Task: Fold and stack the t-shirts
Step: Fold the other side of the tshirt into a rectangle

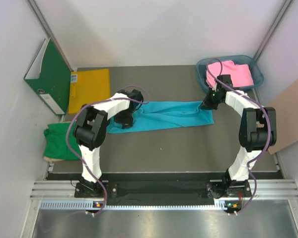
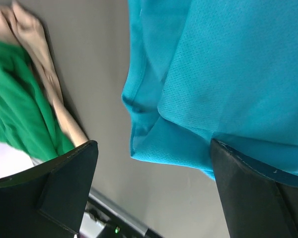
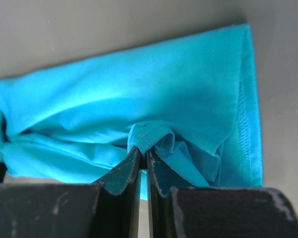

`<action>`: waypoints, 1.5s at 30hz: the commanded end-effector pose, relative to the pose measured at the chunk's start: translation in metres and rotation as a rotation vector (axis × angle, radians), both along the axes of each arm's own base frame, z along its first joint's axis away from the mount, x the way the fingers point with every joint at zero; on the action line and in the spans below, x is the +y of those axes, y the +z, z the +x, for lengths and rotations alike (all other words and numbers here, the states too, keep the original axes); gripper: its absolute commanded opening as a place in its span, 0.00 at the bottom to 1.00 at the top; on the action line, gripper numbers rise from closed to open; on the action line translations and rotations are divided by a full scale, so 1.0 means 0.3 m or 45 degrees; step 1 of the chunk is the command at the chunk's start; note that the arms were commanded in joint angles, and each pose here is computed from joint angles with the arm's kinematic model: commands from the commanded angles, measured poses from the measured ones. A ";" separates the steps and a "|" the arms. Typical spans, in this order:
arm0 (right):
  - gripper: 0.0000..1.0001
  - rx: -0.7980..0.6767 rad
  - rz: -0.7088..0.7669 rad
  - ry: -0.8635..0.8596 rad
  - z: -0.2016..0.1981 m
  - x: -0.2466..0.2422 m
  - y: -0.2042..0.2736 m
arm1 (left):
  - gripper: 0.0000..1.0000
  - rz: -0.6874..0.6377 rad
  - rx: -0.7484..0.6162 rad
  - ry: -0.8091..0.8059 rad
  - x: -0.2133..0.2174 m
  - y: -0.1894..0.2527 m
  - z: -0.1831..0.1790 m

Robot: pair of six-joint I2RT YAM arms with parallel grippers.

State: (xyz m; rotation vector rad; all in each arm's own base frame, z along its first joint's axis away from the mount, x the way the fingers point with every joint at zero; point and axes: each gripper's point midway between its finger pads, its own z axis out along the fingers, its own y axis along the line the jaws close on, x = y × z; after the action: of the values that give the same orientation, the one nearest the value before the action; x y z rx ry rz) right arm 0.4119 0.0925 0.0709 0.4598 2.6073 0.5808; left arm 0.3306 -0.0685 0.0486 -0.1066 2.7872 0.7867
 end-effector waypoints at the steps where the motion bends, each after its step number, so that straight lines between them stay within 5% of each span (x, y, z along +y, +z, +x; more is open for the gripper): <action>1: 0.06 -0.141 -0.040 -0.072 0.097 -0.018 0.082 | 0.99 -0.026 0.013 0.047 0.012 0.016 -0.074; 17: 0.13 0.031 -0.511 -0.327 0.028 -0.238 -0.060 | 0.99 0.044 0.081 0.082 0.062 -0.007 -0.161; 20: 0.38 0.061 -0.528 -0.313 0.000 -0.242 -0.078 | 0.99 0.051 0.077 0.080 0.066 -0.001 -0.164; 21: 0.59 0.042 -0.524 -0.310 0.000 -0.237 -0.058 | 0.99 0.049 0.066 0.078 0.067 0.008 -0.160; 24: 0.90 -0.046 -0.511 -0.273 -0.004 -0.209 0.010 | 0.99 0.056 0.026 0.070 0.069 0.042 -0.141; 29: 1.00 -0.243 -0.561 -0.140 -0.022 -0.132 0.165 | 0.99 0.025 -0.062 0.064 0.057 0.115 -0.106; 39: 1.00 -0.354 -0.714 0.286 0.056 0.084 0.185 | 0.99 -0.406 -0.266 -0.013 -0.091 0.232 -0.074; 45: 1.00 -0.358 -0.713 0.435 0.195 0.179 0.119 | 0.98 -0.980 -0.299 0.124 -0.257 0.213 -0.091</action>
State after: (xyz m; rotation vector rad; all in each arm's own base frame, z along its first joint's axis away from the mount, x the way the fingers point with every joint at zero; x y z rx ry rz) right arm 0.4436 0.1291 0.1104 -0.1042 2.4611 -0.0224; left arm 0.2990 -0.1068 0.1108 -0.2809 2.7167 0.1473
